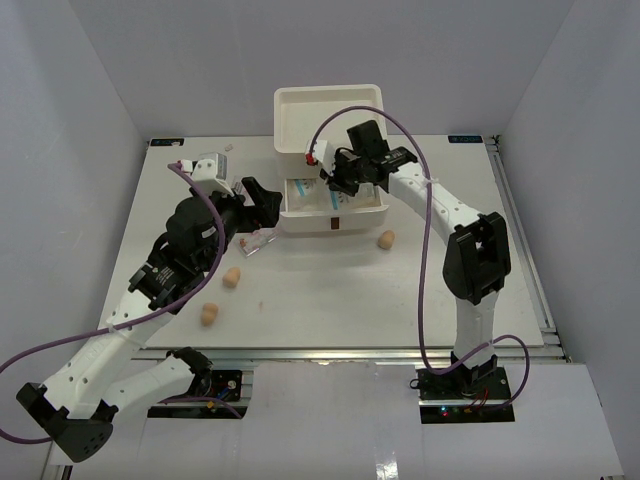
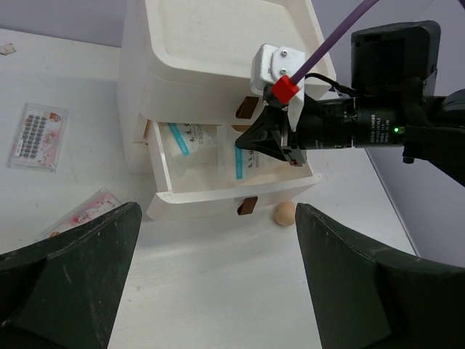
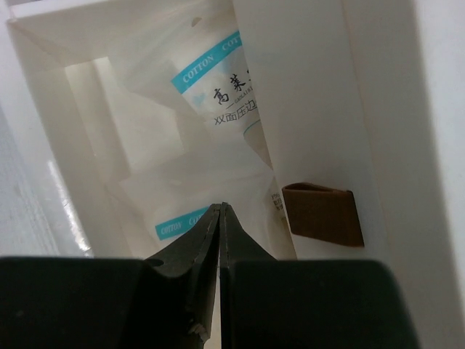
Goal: Organize the makeup
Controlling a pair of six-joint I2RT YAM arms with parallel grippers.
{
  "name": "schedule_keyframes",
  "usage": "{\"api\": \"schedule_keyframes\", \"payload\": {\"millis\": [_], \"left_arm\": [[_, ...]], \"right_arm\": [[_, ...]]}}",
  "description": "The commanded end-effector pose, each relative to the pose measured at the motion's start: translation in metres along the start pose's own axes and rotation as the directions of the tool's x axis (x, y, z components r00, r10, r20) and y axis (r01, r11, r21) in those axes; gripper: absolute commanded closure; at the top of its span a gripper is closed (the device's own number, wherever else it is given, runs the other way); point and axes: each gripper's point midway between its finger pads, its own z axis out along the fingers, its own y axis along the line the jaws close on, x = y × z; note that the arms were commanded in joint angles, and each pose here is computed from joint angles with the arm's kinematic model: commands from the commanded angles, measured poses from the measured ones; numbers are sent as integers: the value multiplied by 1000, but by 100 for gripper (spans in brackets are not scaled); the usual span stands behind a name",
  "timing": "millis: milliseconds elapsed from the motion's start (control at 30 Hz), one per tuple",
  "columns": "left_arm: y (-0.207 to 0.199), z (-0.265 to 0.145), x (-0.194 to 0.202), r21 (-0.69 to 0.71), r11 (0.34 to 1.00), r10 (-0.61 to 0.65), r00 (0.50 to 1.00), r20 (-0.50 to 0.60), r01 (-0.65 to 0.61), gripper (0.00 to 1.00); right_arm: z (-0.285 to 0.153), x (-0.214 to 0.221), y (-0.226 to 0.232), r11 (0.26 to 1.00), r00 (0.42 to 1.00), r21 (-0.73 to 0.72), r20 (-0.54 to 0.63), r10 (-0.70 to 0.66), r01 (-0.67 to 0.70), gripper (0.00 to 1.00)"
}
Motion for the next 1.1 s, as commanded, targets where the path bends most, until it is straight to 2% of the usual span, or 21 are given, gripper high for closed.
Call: {"api": "schedule_keyframes", "payload": {"millis": [0,333,533,733,933,1067], "left_arm": [[2,-3,-4,-3,1000,-3,1000,11,3,2],[1,-1,-2,0,1000,-3,1000,5,3,2],[0,0,-2,3,1000,-3,1000,2,3,2],[0,-1,-4,2,1000,-3,1000,8,3,2],[-1,1,-4,1,1000,0,1000,4,0,2],[-3,2,-4,8,1000,2,1000,2,-2,2]], "right_arm": [[16,9,-10,998,1000,62,-22,9,-8,92],[40,56,-27,979,985,202,-169,25,10,92],[39,54,-29,976,987,218,-160,28,7,92],[6,1,-22,984,1000,176,0,-3,3,91],[-43,-53,5,995,983,84,171,-62,48,91],[-59,-66,27,993,967,2,225,-118,121,92]]}}
